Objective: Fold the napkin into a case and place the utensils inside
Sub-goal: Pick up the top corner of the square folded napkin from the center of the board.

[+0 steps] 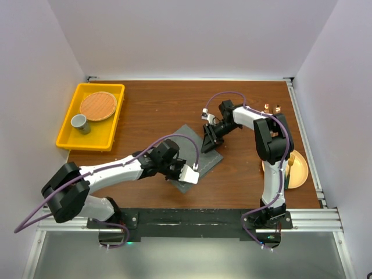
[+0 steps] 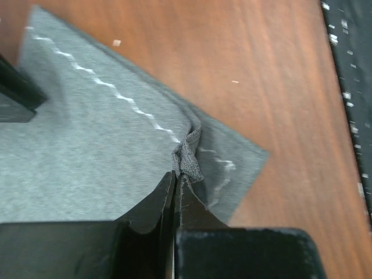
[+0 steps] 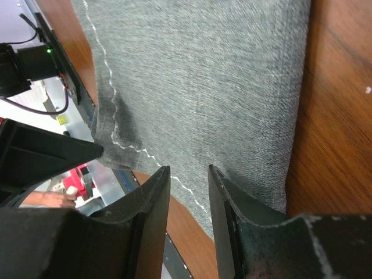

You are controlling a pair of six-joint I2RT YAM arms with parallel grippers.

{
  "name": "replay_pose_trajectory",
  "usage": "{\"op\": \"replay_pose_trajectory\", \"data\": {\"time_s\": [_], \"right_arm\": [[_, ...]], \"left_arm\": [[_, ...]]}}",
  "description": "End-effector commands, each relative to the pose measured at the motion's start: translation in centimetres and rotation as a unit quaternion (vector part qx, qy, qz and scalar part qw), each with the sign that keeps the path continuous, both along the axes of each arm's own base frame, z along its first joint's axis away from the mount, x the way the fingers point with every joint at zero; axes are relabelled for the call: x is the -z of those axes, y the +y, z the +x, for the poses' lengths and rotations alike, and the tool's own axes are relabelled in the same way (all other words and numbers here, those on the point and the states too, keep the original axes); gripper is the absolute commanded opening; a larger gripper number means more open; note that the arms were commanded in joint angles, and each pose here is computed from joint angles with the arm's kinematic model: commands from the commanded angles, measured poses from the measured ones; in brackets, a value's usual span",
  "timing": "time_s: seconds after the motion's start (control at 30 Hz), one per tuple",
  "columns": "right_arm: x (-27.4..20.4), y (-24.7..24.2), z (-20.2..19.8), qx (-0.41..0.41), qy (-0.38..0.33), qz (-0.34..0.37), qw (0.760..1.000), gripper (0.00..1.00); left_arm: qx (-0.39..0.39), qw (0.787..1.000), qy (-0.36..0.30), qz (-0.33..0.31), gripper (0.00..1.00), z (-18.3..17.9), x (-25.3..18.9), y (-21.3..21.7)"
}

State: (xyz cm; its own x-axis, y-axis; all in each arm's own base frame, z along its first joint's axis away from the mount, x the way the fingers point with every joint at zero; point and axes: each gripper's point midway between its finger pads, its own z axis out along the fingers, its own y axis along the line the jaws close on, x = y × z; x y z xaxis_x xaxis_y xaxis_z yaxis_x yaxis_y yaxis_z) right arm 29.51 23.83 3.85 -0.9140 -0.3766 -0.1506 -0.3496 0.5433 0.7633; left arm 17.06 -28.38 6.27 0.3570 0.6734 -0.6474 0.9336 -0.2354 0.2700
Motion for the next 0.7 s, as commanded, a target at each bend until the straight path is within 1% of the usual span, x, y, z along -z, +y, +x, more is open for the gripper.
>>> {"op": "replay_pose_trajectory", "data": {"time_s": [0.0, 0.03, 0.13, 0.23, 0.33, 0.5, 0.67], "right_arm": [[-2.6, 0.5, 1.0, -0.010, -0.026, 0.025, 0.999, 0.38], [-2.5, 0.5, 1.0, -0.009, -0.023, 0.025, 0.999, 0.38], [-2.5, 0.4, 1.0, -0.009, -0.024, 0.025, 0.999, 0.38], [-2.3, 0.2, 0.8, -0.009, -0.022, 0.024, 0.999, 0.38], [-1.9, 0.1, 0.3, -0.008, -0.015, 0.022, 1.000, 0.39], [-1.7, 0.0, 0.2, -0.008, -0.014, 0.020, 1.000, 0.39], [-1.9, 0.0, 0.0, -0.011, -0.014, 0.021, 1.000, 0.39]], "left_arm": [[0.021, 0.999, 0.029, -0.004, 0.10, -0.4, -0.3, -0.5], [0.026, 0.999, 0.036, -0.006, 0.18, -0.7, -0.3, -0.6], [0.031, 0.998, 0.058, -0.001, 0.29, -1.4, 0.3, -0.5], [0.034, 0.997, 0.070, 0.004, 0.33, -1.9, 0.8, -0.3], [0.034, 0.997, 0.071, 0.011, 0.34, -2.4, 1.4, -0.1], [0.029, 0.998, 0.062, 0.001, 0.34, -2.4, 1.5, -0.9], [0.034, 0.997, 0.068, 0.004, 0.28, -2.7, 1.7, -0.8]]}}
